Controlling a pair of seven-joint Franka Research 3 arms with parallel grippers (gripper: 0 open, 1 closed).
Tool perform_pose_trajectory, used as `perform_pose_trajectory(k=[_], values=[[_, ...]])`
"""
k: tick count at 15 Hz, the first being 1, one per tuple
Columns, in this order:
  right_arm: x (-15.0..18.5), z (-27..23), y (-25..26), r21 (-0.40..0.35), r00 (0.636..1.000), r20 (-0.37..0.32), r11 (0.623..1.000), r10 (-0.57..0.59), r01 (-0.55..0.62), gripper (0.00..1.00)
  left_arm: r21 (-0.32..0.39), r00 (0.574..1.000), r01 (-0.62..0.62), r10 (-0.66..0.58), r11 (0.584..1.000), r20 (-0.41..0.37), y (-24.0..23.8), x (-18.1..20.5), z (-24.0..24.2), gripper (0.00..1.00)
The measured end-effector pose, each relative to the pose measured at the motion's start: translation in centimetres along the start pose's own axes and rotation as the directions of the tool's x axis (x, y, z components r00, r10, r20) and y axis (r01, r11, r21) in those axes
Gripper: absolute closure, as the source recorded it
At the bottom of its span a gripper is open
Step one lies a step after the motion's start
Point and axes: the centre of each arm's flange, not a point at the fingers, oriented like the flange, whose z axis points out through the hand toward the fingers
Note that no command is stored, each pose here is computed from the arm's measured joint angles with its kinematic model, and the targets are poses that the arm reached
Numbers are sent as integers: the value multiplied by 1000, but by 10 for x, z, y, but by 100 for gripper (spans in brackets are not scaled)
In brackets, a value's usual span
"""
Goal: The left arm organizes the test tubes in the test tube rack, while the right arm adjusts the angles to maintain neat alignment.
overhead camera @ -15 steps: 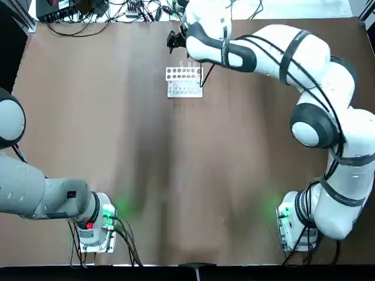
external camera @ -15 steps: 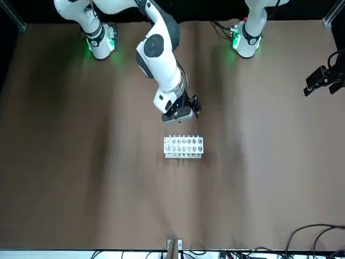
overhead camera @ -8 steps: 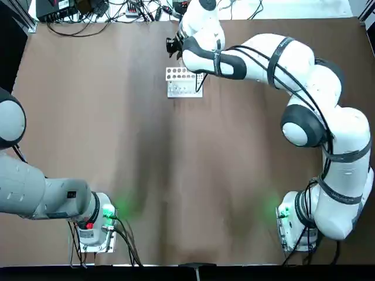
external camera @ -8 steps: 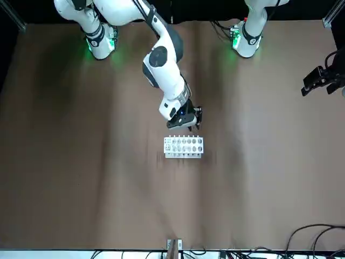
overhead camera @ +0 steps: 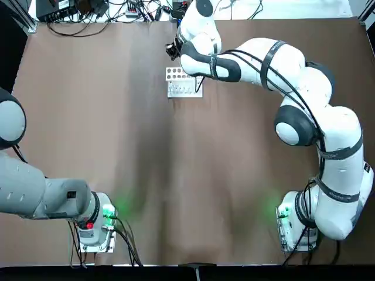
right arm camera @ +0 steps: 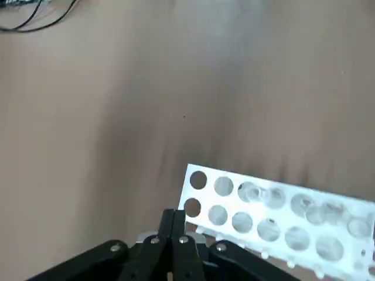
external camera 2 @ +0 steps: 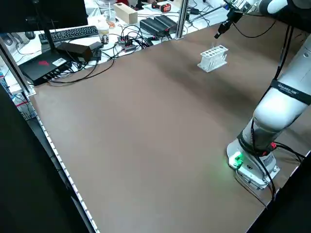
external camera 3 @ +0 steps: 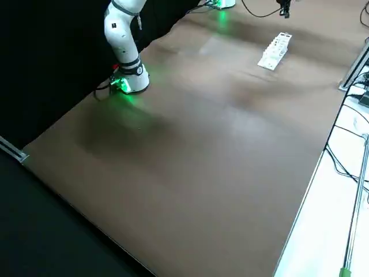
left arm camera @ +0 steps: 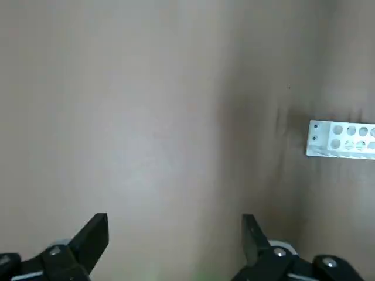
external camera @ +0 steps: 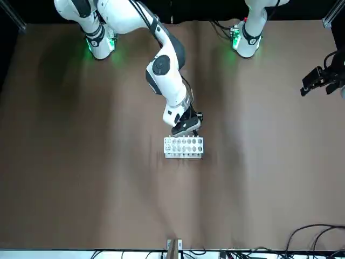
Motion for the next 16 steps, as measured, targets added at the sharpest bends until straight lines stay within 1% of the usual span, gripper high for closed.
perform_pose_trajectory(k=[5,11,16], values=[[9,28,9,-10,998,-14,998,-68,68,99,0,1000,-6,6,1000,5,3,0,3,0],[13,43,26,-37,994,-11,993,-111,110,99,0,1000,-20,20,1000,19,12,3,11,0],[12,45,29,-56,989,16,987,-147,148,99,0,1000,-20,20,1000,17,12,4,11,0]])
